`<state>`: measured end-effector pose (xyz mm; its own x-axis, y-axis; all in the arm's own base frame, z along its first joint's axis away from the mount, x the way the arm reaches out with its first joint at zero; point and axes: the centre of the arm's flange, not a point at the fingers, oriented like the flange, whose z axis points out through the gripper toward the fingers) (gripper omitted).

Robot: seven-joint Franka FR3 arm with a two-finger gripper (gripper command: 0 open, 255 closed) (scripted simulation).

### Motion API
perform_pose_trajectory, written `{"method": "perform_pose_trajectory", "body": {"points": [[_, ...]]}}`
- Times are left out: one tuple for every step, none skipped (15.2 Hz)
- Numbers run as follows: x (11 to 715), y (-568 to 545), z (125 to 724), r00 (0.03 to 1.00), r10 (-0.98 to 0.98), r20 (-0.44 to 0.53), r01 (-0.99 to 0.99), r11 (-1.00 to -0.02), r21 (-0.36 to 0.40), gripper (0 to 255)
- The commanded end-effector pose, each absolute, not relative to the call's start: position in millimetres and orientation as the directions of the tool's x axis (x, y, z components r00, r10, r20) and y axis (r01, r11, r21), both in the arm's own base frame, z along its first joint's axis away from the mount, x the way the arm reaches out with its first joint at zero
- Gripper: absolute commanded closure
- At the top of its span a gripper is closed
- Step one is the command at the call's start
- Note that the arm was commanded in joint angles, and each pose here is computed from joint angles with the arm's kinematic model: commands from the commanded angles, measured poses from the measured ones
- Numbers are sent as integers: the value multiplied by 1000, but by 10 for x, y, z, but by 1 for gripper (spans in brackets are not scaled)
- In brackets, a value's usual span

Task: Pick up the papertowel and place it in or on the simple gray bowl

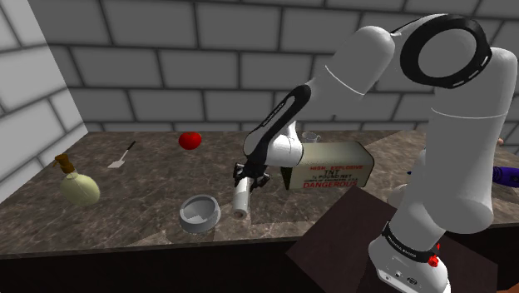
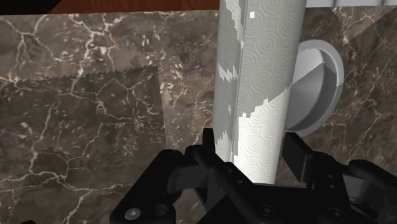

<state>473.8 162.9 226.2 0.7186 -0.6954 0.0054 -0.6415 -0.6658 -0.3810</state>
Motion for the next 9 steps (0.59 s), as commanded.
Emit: {"method": "perform_pose_trajectory", "body": {"points": [[4940,1809,2289,718,-696,7,-642,-666,-380,255],[5036,1898,2303,718,-696,7,-642,-666,-380,255],[5133,1987,2317,718,-696,7,-642,-666,-380,255],[5229,2076,2331,718,-696,7,-642,-666,-380,255],[5326,2165,2345,718,-696,7,-642,-666,-380,255],[5423,2254,2359,718,-696,7,-642,-666,-380,255],[5519,2343,2373,718,-696,7,-642,-666,-380,255],[5616,2432,2387,718,-696,7,-642,-666,-380,255],[5712,2520,2401,718,-696,7,-642,-666,-380,255]]}}
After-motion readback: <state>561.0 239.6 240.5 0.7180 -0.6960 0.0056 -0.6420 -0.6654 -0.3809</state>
